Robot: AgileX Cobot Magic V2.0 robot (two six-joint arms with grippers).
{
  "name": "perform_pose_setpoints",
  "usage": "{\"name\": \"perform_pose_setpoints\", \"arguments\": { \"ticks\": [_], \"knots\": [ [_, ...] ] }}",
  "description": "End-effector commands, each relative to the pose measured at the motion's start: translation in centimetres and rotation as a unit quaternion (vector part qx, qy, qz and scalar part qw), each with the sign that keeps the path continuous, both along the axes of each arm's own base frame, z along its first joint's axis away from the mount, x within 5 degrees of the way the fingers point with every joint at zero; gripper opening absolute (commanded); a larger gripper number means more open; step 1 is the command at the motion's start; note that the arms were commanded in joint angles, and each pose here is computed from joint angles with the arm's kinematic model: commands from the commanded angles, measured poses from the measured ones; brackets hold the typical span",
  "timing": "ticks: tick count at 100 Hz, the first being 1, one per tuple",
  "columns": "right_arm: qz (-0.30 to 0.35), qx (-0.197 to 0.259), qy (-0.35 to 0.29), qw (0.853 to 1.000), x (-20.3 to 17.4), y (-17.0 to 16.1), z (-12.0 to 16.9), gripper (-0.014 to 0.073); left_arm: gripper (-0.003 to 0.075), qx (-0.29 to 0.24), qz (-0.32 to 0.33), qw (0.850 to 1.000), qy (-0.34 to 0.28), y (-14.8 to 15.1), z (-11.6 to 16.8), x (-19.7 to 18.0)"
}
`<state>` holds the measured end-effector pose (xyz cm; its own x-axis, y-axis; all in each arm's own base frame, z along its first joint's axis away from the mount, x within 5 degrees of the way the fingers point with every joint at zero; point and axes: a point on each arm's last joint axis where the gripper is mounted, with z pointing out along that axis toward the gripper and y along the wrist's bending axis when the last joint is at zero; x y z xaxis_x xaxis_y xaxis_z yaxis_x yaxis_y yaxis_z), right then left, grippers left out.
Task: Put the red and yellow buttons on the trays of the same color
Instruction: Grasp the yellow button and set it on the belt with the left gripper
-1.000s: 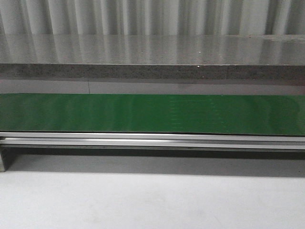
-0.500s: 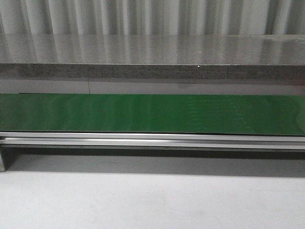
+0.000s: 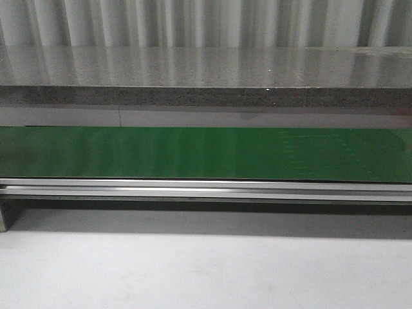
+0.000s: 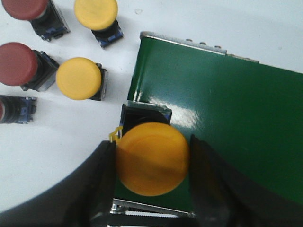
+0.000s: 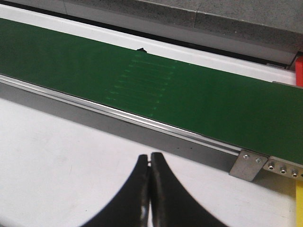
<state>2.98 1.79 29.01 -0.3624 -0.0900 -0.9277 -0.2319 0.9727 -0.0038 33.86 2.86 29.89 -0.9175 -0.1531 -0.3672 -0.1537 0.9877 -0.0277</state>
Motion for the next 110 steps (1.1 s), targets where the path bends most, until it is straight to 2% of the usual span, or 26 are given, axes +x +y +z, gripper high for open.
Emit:
{"name": "perform_pose_setpoints", "arguments": {
  "ticks": [1,20,32,39,51,58,73,80,93,110],
  "knots": [
    [-0.002,0.007,-0.040,0.999,0.2,0.0,1.3,-0.0066,0.0109,-0.003,-0.001,0.999,-0.034,-0.3,2.0,0.1],
    [-0.002,0.007,-0.040,0.999,0.2,0.0,1.3,-0.0066,0.0113,-0.005,-0.001,1.000,-0.003,-0.3,1.1,0.4],
    [-0.002,0.007,-0.040,0.999,0.2,0.0,1.3,-0.0066,0.0178,-0.005,-0.001,1.000,-0.002,-0.3,1.0,0.4],
    [-0.002,0.007,-0.040,0.999,0.2,0.0,1.3,-0.0066,0.0268,-0.008,-0.001,1.000,-0.003,-0.3,1.0,0.4],
    [-0.002,0.007,-0.040,0.999,0.2,0.0,1.3,-0.0066,0.0505,-0.019,0.000,1.000,-0.008,-0.5,1.1,0.5],
    [-0.002,0.007,-0.040,0.999,0.2,0.0,1.3,-0.0066,0.0582,-0.028,0.001,0.999,-0.018,-0.7,1.1,0.7],
    [-0.002,0.007,-0.040,0.999,0.2,0.0,1.3,-0.0066,0.0585,-0.028,0.000,0.999,-0.044,-0.7,2.4,1.0],
    [-0.002,0.007,-0.040,0.999,0.2,0.0,1.3,-0.0066,0.0585,-0.017,0.014,0.998,-0.062,0.3,3.4,0.9],
    [-0.002,0.007,-0.040,0.999,0.2,0.0,1.3,-0.0066,0.0585,-0.008,0.082,0.994,-0.075,4.0,4.3,0.1],
    [-0.002,0.007,-0.040,0.999,0.2,0.0,1.3,-0.0066,0.0585,-0.011,0.134,0.991,-0.018,8.9,2.8,-1.2]
  ]
}}
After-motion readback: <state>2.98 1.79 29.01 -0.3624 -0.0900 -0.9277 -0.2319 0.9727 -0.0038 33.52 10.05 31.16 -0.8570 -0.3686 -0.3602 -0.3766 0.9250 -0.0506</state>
